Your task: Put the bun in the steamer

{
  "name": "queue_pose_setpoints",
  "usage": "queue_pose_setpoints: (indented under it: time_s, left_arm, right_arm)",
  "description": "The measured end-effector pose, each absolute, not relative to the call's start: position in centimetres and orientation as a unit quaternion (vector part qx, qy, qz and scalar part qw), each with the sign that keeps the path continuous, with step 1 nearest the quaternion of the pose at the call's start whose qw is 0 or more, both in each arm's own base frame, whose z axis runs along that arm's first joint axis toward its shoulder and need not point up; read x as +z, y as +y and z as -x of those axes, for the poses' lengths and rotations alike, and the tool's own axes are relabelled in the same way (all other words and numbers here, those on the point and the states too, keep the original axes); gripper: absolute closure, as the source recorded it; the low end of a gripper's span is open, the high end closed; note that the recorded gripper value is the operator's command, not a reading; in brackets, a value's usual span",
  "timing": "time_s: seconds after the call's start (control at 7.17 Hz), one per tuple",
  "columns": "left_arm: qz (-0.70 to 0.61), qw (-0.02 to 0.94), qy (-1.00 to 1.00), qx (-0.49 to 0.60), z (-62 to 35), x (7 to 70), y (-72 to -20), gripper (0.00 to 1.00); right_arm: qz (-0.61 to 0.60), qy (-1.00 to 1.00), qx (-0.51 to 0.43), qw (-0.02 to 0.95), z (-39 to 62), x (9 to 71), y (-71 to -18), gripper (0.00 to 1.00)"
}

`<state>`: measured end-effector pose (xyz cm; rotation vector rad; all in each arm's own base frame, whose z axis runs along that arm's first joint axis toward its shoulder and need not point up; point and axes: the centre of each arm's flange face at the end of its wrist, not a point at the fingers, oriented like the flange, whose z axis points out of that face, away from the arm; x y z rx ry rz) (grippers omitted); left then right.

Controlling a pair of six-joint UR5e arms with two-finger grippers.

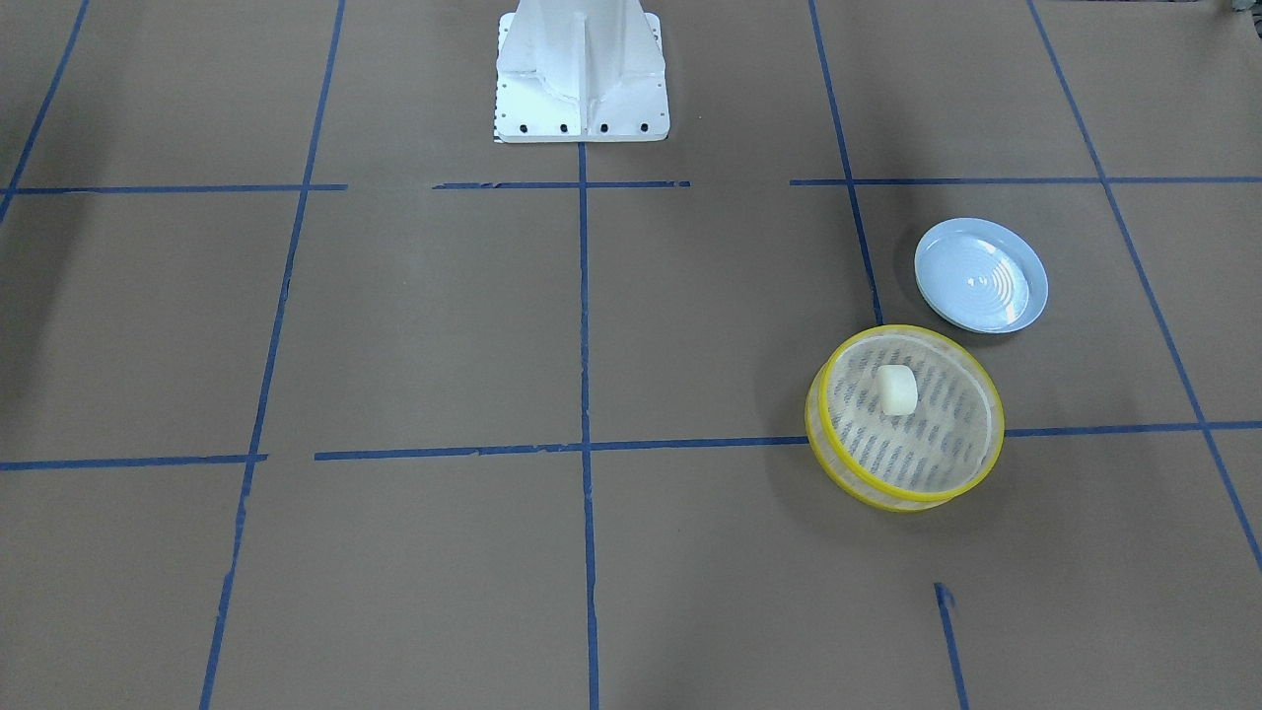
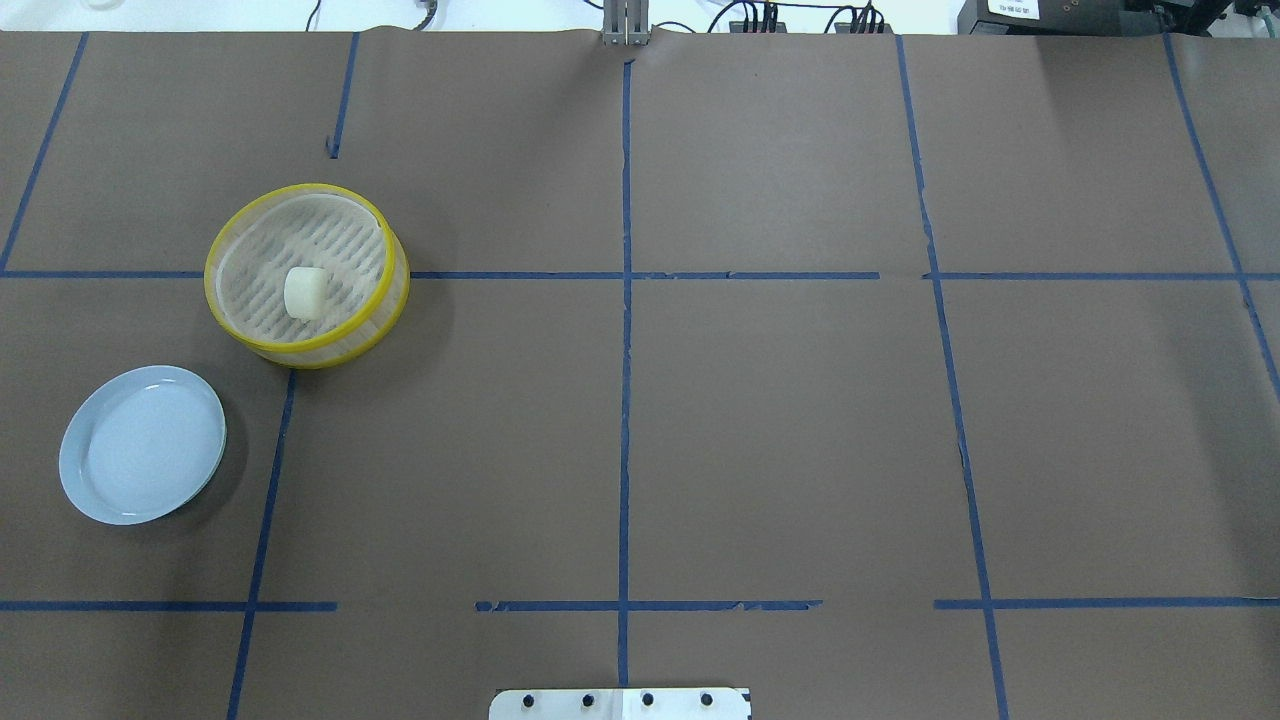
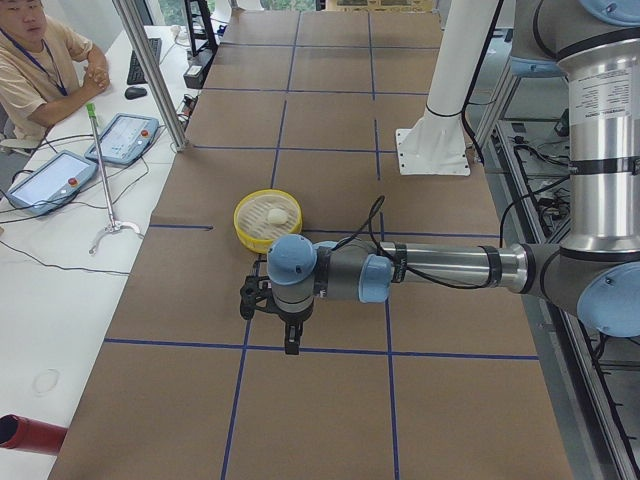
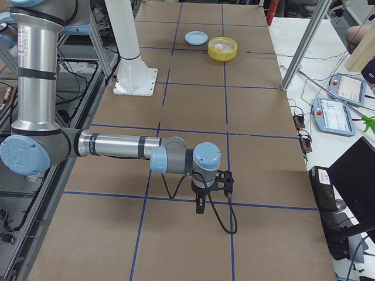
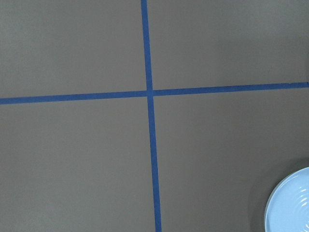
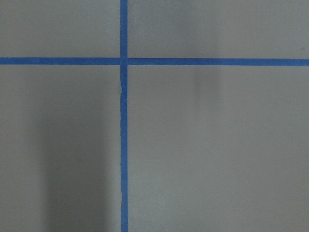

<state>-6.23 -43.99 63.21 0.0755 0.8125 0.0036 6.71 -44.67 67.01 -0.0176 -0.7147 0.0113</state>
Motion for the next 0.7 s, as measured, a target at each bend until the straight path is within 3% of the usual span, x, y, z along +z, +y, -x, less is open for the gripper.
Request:
queue_pose_setpoints:
  time_s: [0.7]
  left_arm:
    - [-0.019,0.928,0.371,-0.008,6.74,62.14,-44.1,0.0]
  right_arm:
    - [0.009,-0.35,0.006,0.937,-6.72,67.01,-44.67,0.0]
